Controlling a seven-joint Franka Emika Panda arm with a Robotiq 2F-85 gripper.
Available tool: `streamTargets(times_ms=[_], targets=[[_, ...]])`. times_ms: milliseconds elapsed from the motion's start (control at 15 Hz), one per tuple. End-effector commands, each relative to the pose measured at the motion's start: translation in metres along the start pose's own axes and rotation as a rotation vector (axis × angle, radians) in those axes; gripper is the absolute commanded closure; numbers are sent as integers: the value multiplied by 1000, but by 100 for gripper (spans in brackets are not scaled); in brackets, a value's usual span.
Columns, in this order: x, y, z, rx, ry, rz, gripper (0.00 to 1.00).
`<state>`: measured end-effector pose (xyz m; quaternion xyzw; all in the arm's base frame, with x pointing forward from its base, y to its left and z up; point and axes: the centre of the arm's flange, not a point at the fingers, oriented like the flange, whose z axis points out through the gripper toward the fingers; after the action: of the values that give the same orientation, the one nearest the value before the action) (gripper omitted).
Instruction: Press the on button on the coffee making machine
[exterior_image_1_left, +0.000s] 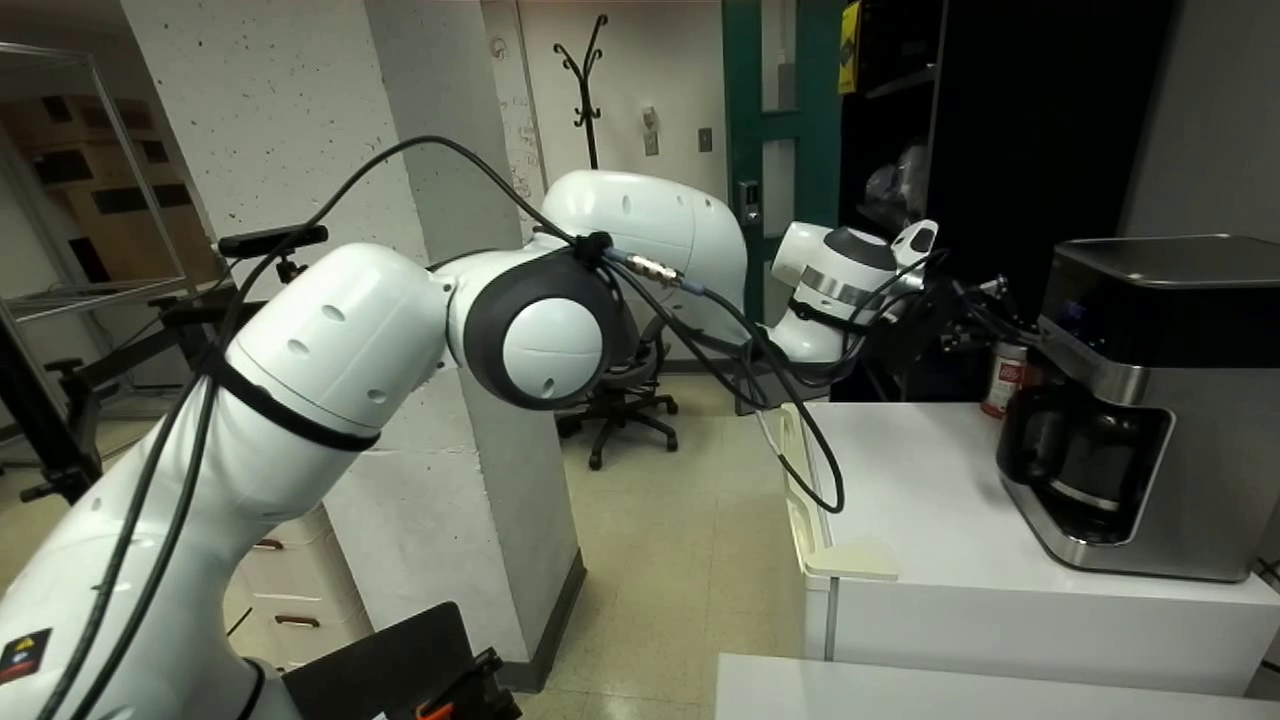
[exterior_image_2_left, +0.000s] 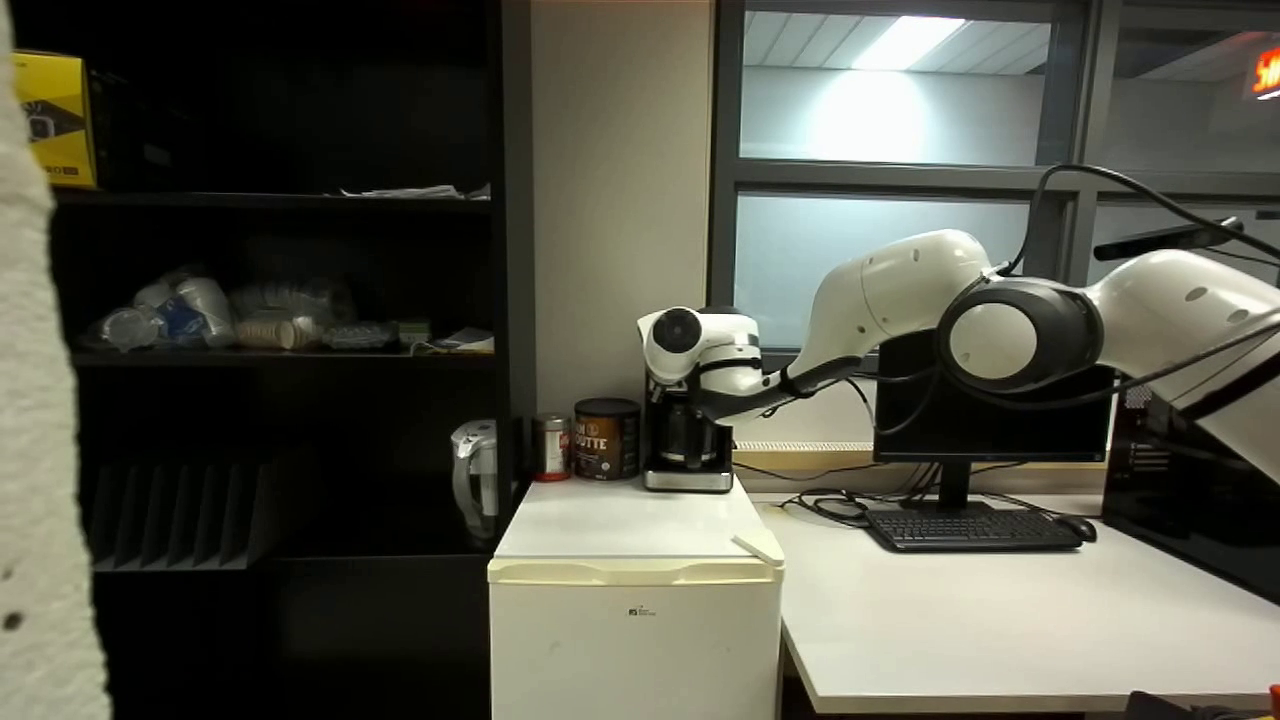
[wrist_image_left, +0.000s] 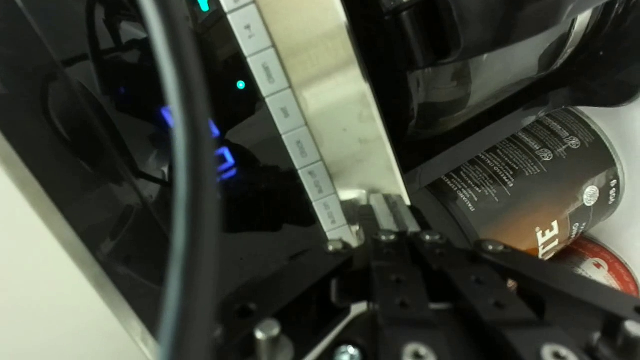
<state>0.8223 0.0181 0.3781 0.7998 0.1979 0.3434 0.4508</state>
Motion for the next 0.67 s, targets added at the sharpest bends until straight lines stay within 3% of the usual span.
streamTargets(times_ms=[0, 600], targets=[[12, 5, 15, -11, 21, -11, 100], [-7, -22, -35, 93, 93, -23, 100]])
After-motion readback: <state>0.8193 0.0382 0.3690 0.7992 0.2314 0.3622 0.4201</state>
